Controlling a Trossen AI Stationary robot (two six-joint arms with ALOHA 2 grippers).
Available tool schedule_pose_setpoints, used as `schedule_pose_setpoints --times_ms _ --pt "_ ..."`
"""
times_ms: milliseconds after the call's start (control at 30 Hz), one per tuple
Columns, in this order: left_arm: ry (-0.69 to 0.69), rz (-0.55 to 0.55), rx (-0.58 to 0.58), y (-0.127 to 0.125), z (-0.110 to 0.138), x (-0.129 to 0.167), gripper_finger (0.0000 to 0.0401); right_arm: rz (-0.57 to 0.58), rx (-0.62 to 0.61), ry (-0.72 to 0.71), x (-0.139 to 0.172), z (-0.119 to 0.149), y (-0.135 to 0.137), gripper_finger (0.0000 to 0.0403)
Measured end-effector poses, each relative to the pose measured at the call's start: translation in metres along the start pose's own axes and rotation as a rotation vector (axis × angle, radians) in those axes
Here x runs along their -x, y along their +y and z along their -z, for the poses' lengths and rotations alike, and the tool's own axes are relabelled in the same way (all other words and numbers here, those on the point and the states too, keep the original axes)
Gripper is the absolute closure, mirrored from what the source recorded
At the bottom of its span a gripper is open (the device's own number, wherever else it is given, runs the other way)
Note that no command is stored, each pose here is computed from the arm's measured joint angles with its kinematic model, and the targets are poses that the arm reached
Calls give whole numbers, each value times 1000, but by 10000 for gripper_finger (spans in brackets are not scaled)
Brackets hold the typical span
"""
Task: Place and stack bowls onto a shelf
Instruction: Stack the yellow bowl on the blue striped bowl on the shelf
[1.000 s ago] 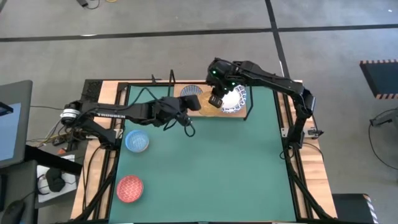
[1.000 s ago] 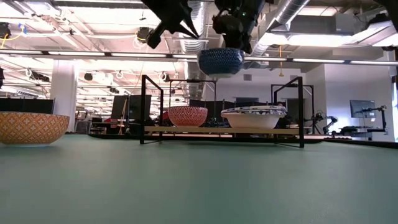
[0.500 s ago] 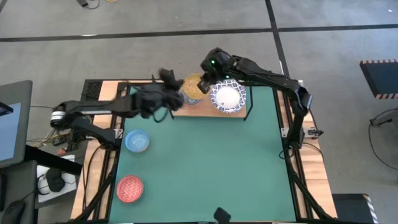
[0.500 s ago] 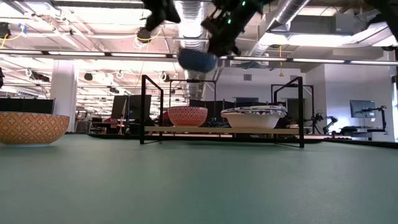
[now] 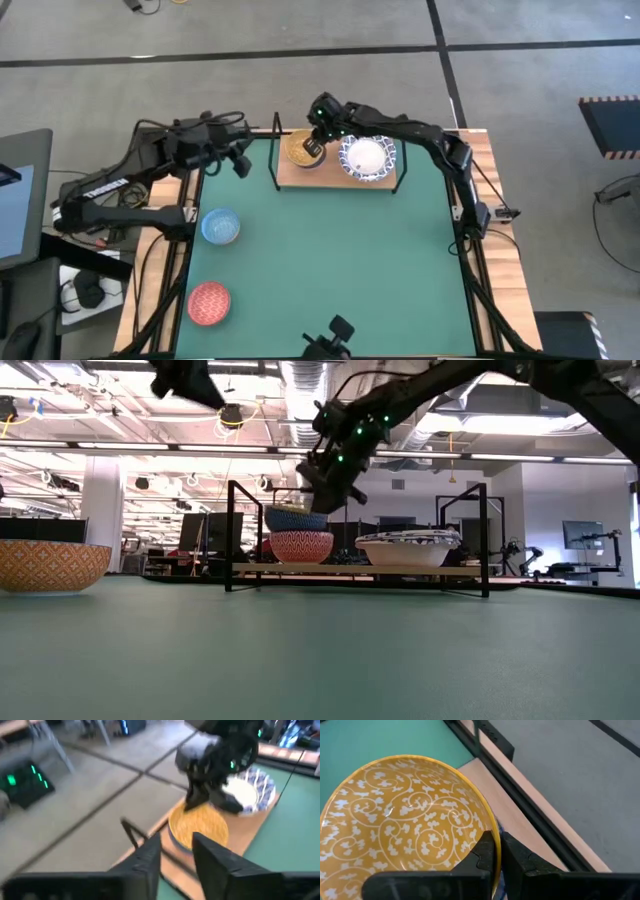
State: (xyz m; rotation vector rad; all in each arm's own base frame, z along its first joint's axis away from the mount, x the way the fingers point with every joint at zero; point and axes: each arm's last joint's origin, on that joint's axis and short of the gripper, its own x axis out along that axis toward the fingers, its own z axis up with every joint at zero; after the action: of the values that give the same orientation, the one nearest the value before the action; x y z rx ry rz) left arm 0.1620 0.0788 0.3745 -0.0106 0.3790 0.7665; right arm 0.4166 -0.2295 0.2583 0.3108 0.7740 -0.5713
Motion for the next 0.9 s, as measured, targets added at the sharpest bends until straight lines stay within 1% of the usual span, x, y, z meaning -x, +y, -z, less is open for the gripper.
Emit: schedule_pose_setpoints --times_ms 200,333,433,533,700,800,900 --pt "105 51 99 1 31 -9 213 7 -32 22 -7 2 -11 350" --pt "223 75 174 6 53 -22 179 4 -39 38 -7 3 -15 346" --pt "304 125 246 9 68 -33 173 -27 -40 62 -7 5 -15 344" --pt "351 155 299 12 76 -41 172 -59 -43 84 -6 7 -15 343" --pt "414 178 332 15 84 -47 172 -91 -46 89 -6 7 -15 333" --pt "473 201 351 15 89 -49 172 -100 -52 87 -6 6 -16 307" --pt "550 234 369 14 95 -52 172 -137 -92 92 -6 6 -20 266"
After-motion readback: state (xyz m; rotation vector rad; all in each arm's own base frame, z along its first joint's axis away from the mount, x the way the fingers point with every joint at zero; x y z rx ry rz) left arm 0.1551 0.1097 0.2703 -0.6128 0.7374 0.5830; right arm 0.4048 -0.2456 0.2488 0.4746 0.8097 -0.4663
